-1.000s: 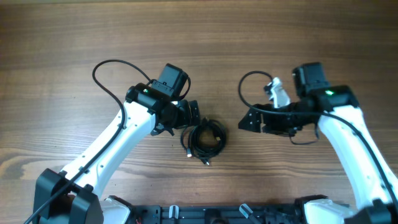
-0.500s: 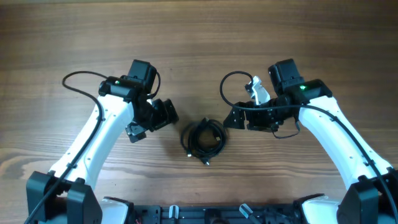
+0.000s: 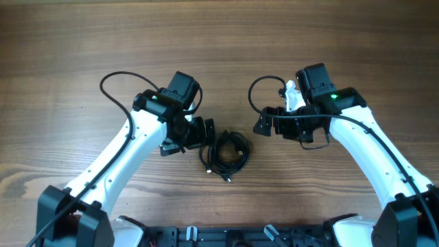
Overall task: Untangle cables
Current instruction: 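Lower the left gripper and grasp a cable strand from the coil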
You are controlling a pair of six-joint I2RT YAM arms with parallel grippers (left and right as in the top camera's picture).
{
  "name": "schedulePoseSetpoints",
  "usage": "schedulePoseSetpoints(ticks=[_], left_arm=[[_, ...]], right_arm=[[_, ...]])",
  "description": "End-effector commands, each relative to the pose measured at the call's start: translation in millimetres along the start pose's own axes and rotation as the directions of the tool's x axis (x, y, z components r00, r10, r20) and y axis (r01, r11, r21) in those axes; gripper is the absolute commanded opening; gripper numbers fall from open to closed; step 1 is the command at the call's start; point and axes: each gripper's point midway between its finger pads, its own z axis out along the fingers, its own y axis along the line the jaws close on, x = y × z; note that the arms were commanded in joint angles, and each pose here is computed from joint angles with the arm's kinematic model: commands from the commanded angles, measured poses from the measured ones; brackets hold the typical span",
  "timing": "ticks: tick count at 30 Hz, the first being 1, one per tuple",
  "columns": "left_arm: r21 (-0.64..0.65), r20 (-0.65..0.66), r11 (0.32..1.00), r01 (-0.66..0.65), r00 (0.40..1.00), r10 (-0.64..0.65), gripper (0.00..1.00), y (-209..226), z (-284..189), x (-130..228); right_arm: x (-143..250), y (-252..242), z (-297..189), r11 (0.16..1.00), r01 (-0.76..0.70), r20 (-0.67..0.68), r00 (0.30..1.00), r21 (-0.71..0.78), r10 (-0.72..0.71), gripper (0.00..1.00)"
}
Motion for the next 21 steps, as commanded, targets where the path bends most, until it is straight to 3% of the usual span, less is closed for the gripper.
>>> schedulePoseSetpoints(ticks=[1, 3, 6, 10, 14, 16, 21], left_arm=[[-0.037, -0.044, 0.999, -0.034, 0.999, 0.032, 1.0, 0, 16, 5], [-0.06, -0.083, 0.997, -0.044, 0.996, 0.039, 1.0, -1, 29, 8], [-0.082, -0.118, 0.995, -0.051, 0.992, 0.041, 0.81, -1, 48, 6], [-0.086, -0.126, 0.995, -0.049, 0.991, 0.038, 0.71, -3, 69, -3], [-0.066, -0.153, 0.995, -0.069, 0.986, 0.059, 0.52, -12, 84, 0], [-0.062, -0.148, 0.995, -0.078, 0.987, 0.068, 0.37, -15, 86, 0], [-0.063, -0.151, 0.994, -0.084, 0.986, 0.074, 0.38, -16, 86, 1]], right_arm=[[-2, -3, 2, 1.0, -0.016, 0.006, 1.0, 0.024, 0.016, 1.0], [-2, -3, 2, 0.999, -0.037, 0.006, 0.999, 0.025, 0.037, 1.0], [-2, -3, 2, 0.999, -0.042, 0.005, 0.999, 0.024, 0.042, 1.0], [-1, -3, 2, 0.999, -0.043, 0.002, 0.999, 0.026, 0.042, 1.0], [-2, -3, 2, 0.999, -0.042, 0.007, 0.999, 0.024, 0.042, 1.0], [-2, -3, 2, 0.999, -0.042, 0.006, 0.999, 0.024, 0.042, 1.0], [-2, -3, 2, 0.997, -0.067, 0.007, 0.998, 0.024, 0.067, 1.0]])
